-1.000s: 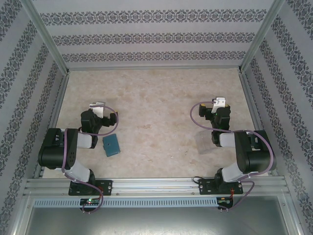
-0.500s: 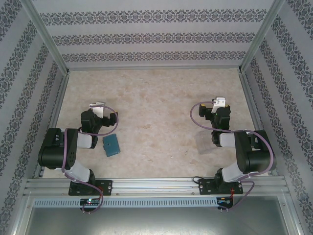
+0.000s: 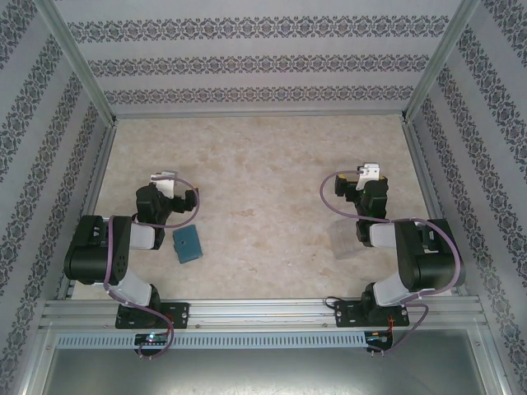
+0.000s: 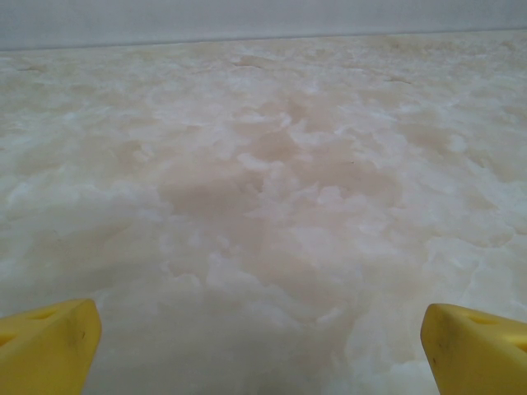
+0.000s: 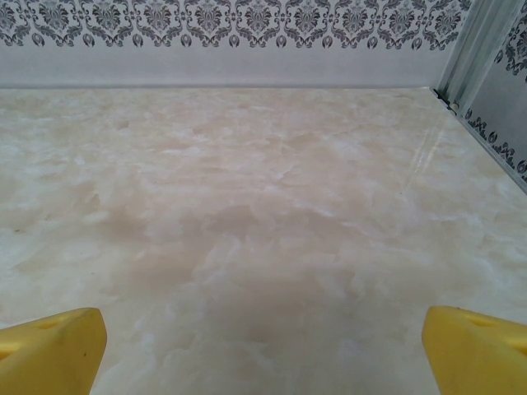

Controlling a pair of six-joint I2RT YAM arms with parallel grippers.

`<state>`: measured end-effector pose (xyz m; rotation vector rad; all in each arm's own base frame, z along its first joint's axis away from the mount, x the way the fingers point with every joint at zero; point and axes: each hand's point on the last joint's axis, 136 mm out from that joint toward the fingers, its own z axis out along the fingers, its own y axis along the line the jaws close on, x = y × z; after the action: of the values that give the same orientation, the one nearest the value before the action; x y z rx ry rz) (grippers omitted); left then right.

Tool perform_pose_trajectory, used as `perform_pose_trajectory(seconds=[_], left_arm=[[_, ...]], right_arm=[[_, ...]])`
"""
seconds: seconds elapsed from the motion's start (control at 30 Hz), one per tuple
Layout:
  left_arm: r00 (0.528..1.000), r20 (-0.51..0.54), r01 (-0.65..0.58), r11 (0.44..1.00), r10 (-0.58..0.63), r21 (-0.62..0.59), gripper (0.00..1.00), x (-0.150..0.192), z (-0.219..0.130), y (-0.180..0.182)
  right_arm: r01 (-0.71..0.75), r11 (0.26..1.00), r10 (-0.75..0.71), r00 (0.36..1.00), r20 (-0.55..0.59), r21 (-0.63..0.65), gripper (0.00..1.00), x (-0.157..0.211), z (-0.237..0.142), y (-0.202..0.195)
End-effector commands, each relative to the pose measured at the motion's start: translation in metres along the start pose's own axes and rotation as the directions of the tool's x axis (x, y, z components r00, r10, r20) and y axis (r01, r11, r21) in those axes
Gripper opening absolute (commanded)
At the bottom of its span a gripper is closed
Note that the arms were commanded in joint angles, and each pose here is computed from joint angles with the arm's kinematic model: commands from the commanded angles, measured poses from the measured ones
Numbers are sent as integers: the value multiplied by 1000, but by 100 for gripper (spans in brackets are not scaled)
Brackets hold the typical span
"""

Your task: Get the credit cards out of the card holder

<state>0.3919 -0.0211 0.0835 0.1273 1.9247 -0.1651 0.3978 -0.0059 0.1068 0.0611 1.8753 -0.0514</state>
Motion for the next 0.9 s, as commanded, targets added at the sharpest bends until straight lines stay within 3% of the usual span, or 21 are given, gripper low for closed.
perform_pose_trajectory(seconds=[0.0, 0.63, 0.87], left_arm=[[999, 35, -24, 1000, 24, 4, 100, -6, -1, 1], [999, 32, -20, 1000, 20, -10, 100, -6, 0, 4], [996, 84, -14, 999, 18, -44, 100, -11, -11, 7]], right_arm=[[-15, 1000, 15, 1000, 15, 9, 98, 0, -1, 0], [-5, 1000, 4, 1000, 17, 30, 98, -1, -2, -1], [17, 1000, -17, 1000, 15, 26, 98, -15, -6, 3]])
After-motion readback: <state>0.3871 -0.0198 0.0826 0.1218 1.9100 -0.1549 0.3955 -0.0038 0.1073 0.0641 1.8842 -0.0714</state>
